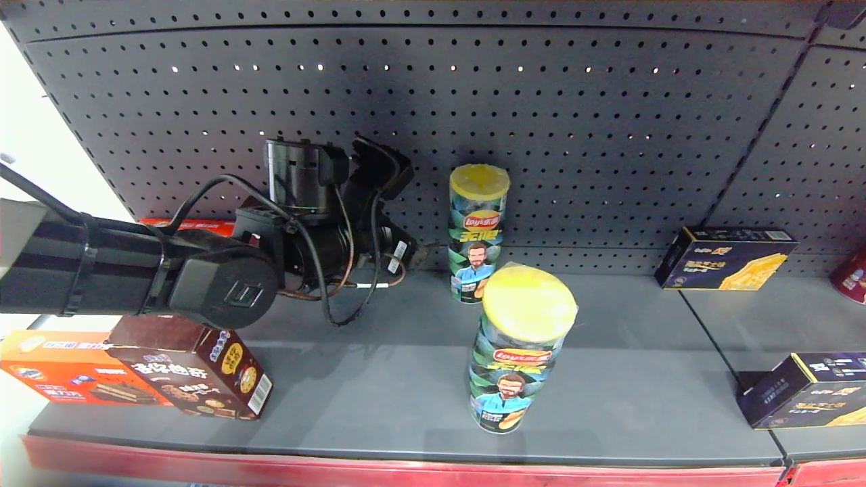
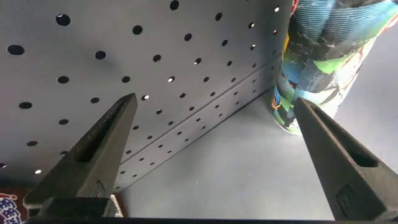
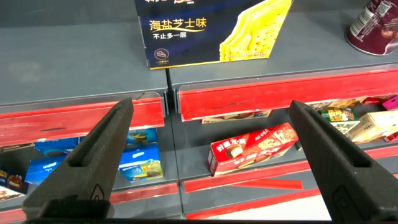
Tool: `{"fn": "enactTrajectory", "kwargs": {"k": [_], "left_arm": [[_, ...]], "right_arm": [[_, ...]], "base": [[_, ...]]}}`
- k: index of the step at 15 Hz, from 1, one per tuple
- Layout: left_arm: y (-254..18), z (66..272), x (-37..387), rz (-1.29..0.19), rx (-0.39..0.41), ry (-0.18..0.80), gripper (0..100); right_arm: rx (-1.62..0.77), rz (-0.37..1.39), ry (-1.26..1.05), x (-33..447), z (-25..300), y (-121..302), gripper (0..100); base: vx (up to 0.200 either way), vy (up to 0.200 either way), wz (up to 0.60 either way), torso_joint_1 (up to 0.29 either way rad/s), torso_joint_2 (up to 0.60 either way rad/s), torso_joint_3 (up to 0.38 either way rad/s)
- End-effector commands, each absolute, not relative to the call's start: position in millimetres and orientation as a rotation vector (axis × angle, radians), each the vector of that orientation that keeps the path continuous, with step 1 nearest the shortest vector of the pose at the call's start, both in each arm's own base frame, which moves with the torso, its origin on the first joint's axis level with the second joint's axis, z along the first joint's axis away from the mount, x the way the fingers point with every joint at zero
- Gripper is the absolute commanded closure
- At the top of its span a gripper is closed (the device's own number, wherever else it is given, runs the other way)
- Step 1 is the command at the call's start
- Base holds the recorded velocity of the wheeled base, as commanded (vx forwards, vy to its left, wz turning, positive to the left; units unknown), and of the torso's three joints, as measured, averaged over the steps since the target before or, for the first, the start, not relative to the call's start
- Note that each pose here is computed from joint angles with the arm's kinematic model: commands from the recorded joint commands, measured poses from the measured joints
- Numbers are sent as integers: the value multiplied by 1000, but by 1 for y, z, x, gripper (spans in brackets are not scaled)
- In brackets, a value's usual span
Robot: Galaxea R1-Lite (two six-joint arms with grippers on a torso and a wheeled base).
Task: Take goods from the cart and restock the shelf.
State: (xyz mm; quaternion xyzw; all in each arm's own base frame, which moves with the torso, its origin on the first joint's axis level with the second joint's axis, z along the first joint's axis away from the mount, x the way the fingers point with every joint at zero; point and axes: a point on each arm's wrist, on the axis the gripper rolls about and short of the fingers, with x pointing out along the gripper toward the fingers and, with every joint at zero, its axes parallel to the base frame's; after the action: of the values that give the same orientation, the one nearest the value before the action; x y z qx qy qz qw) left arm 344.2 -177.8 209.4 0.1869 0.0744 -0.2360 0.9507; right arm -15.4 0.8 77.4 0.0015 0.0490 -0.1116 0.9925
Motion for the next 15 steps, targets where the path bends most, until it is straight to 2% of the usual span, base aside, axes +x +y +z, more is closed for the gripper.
{"fn": "enactTrajectory", "kwargs": {"k": [1,5,15], "left_arm": [[-179,200,350,-473,405,172,0],[-185,190,359,-476,413,186,0],[-196,188,366,-489,409,177,0]], "right_arm": [[3,-224,100,-15,77,1,0],[3,-224,100,-15,77,1,0],[3,-224,100,-15,77,1,0]], "base": [[0,0,0,0,0,0],[0,0,0,0,0,0],[0,0,0,0,0,0]]}}
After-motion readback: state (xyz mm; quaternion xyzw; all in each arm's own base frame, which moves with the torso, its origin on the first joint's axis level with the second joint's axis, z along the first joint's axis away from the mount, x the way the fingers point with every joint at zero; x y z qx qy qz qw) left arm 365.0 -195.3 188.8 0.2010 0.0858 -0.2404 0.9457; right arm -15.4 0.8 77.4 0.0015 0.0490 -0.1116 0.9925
